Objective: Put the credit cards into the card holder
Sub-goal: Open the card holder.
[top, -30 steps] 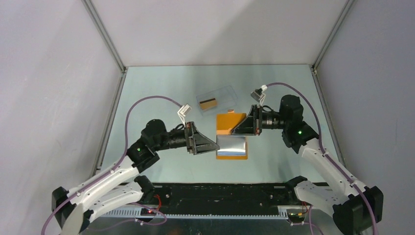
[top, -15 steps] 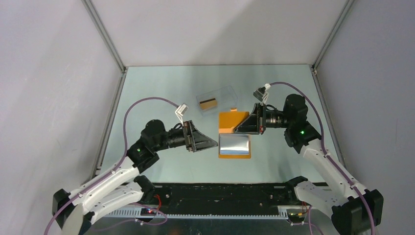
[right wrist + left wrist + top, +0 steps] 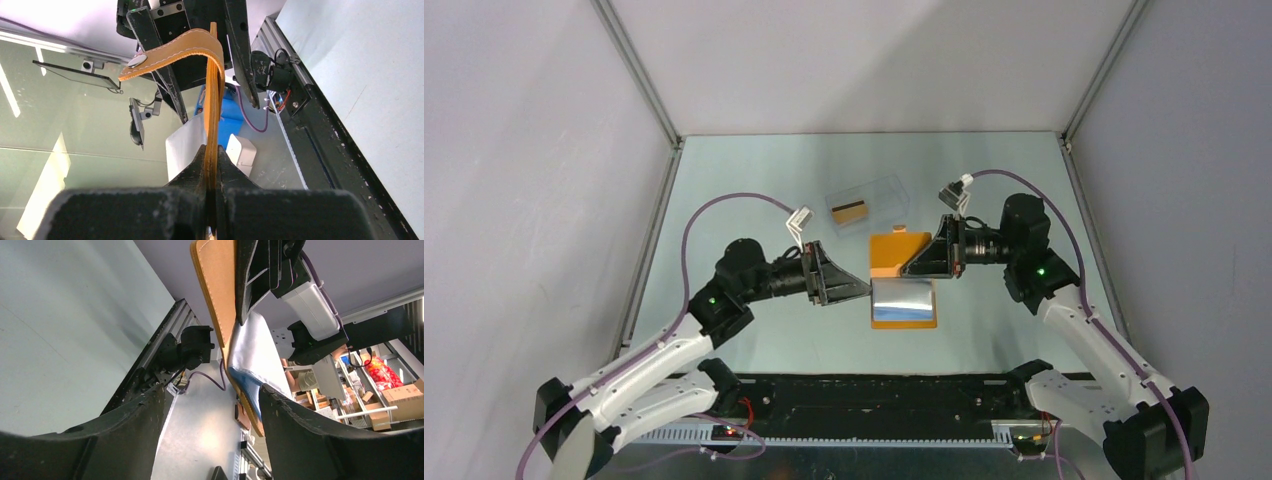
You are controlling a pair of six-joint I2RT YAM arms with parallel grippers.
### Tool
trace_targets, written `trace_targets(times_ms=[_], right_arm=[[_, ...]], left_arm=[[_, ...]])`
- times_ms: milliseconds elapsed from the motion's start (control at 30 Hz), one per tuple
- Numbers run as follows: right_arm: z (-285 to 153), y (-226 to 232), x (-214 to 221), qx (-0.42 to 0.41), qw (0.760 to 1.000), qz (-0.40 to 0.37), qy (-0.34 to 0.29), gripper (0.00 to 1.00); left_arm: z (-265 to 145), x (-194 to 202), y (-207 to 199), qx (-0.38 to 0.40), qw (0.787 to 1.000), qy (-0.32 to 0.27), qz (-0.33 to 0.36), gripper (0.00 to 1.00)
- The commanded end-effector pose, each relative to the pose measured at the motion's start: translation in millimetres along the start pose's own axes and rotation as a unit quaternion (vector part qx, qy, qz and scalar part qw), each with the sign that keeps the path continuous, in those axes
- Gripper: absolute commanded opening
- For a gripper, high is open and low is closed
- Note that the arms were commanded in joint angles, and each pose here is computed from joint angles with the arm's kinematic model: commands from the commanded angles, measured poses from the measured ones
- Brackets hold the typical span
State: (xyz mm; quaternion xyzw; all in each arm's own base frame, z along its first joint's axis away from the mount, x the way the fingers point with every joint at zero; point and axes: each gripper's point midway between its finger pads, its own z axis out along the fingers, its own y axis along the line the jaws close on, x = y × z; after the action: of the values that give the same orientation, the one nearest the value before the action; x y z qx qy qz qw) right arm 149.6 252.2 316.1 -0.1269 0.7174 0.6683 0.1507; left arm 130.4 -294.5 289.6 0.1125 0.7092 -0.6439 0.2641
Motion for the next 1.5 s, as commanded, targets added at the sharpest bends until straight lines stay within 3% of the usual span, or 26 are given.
trace_targets(times_ms=[0,1067,1467], right_arm=[[-1,16,3,-0.016,0.999,-0.036,0.008,0.00],[7,18,9,-0.015,0.999,-0.040,0.012,0.00],[6,11,16,-0.006,0.999,-0.043,0.024,0.00]], left_arm=[[1,-17,-28,0.039,0.999,-0.016,0.023,0.72],[20,-18,-44,0.078,0.997,0.010,0.025,0.69],[14,-21,-60,0.113,0.993,-0.002,0.029,0.87]])
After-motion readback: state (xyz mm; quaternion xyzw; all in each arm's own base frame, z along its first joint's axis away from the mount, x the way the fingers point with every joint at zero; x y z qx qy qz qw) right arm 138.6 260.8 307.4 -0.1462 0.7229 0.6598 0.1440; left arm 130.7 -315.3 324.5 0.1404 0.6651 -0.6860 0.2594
